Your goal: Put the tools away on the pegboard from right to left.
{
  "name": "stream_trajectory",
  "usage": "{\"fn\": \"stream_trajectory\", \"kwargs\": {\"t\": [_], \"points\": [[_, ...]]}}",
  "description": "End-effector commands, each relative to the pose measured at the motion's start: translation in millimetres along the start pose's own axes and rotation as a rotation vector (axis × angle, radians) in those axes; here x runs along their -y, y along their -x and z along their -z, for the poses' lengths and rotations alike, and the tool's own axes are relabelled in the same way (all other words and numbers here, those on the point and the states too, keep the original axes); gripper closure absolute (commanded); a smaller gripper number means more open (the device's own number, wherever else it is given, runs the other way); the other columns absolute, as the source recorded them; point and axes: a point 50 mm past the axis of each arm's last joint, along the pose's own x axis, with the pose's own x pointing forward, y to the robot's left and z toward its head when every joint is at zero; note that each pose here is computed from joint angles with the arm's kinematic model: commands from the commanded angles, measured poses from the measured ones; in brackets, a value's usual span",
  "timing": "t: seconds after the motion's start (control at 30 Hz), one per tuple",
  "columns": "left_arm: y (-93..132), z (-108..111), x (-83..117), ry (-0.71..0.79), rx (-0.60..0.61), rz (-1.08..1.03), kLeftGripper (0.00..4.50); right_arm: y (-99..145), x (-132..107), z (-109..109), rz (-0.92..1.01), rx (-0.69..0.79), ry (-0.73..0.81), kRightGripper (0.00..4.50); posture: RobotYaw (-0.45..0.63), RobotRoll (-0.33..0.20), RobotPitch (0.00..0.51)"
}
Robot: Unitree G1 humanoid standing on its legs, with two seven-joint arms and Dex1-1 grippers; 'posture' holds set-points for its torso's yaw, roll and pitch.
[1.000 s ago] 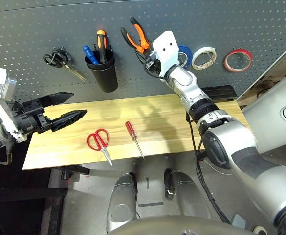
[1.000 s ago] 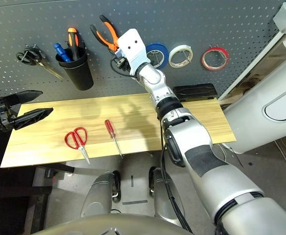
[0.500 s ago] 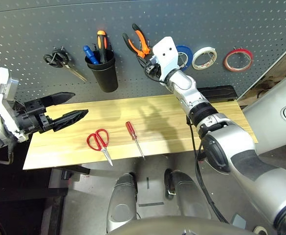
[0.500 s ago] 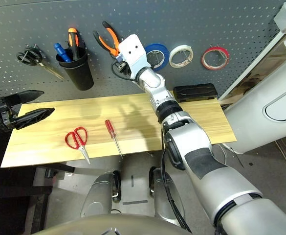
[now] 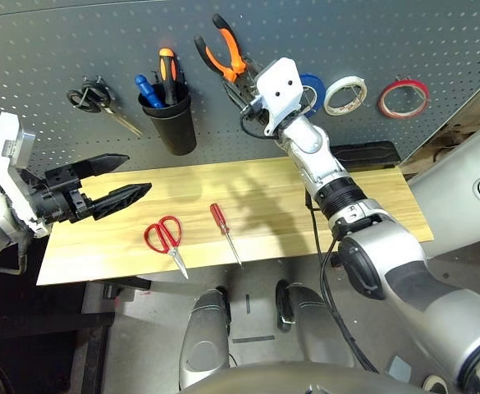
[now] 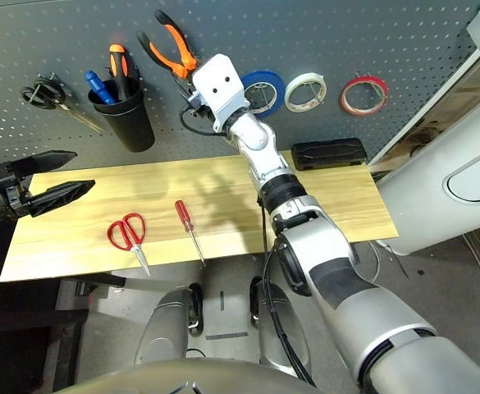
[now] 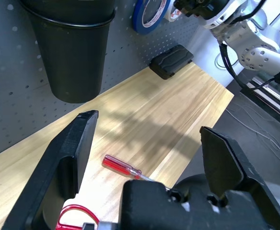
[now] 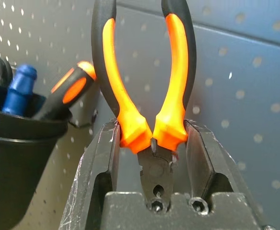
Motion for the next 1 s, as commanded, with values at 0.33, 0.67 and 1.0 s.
{"fn": "stream_trajectory", "kwargs": {"t": [0.33, 0.67, 1.0], "points": [[-4.1, -2.1, 3.3, -0.006, -0.006, 0.03, 0.0, -11.0, -2.8, -29.4, -0.08, 0.136, 0.225, 2.4, 0.1, 0.0, 0.183], [-0.8, -2.2, 6.3, 0.0, -0.016, 0.034, 0.0, -13.2, 3.9, -18.7, -0.087, 0.092, 0.289, 2.4, 0.12, 0.0, 0.201], [1.5, -2.2, 10.1, 0.008, -0.026, 0.037, 0.0, -14.4, 4.1, -9.6, -0.08, 0.05, 0.279, 2.4, 0.13, 0.0, 0.213]]}}
